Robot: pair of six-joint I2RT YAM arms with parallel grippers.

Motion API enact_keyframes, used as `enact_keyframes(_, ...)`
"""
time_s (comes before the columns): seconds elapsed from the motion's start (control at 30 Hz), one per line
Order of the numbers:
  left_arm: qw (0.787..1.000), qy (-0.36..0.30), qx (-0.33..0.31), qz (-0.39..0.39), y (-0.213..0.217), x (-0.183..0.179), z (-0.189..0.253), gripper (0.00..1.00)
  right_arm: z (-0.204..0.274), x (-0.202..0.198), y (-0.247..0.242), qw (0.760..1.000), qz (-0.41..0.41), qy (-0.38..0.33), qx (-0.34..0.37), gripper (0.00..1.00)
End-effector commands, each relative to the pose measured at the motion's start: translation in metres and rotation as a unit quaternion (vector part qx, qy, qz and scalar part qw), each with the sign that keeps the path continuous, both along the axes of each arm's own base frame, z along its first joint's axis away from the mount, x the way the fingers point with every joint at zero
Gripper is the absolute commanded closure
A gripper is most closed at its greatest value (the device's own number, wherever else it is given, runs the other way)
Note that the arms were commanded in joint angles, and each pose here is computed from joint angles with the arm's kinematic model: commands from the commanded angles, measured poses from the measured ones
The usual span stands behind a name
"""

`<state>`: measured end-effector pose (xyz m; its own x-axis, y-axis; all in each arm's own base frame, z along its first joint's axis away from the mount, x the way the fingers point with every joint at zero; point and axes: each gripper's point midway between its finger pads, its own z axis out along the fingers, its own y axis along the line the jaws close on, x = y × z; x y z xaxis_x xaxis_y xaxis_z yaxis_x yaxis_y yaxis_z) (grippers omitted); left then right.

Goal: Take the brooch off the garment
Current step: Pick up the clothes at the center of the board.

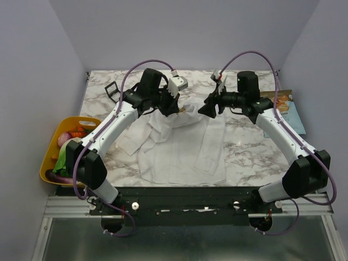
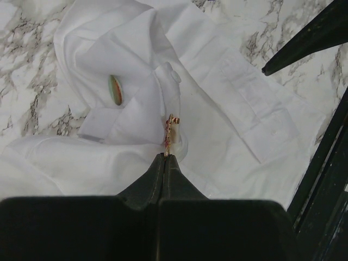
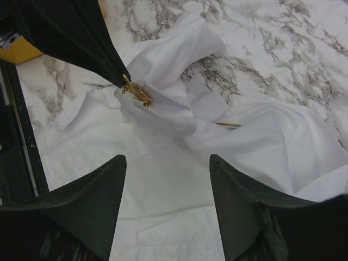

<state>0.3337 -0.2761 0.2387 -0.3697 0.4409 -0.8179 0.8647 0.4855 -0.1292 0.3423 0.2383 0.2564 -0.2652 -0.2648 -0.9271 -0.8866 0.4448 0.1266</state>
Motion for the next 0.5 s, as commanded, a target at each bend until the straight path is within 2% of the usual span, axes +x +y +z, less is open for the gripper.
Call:
enact_keyframes(0.0,0.997,-0.042,-0.065,-0.007,-0.010,-0.001,0.035,1.00,0.002,-0.001,0.013,0.999,0.025,0.013,0.016,0.32)
enact_keyframes(0.17,0.996,-0.041,-0.079,-0.028,-0.016,-0.007,0.040,1.00,-0.001,0.005,0.016,1.000,0.017,0.014,0.014,0.37)
enact_keyframes(0.47,0.993,-0.040,-0.090,-0.059,-0.018,-0.020,0.043,1.00,-0.003,0.027,0.018,1.000,-0.004,0.016,0.007,0.37)
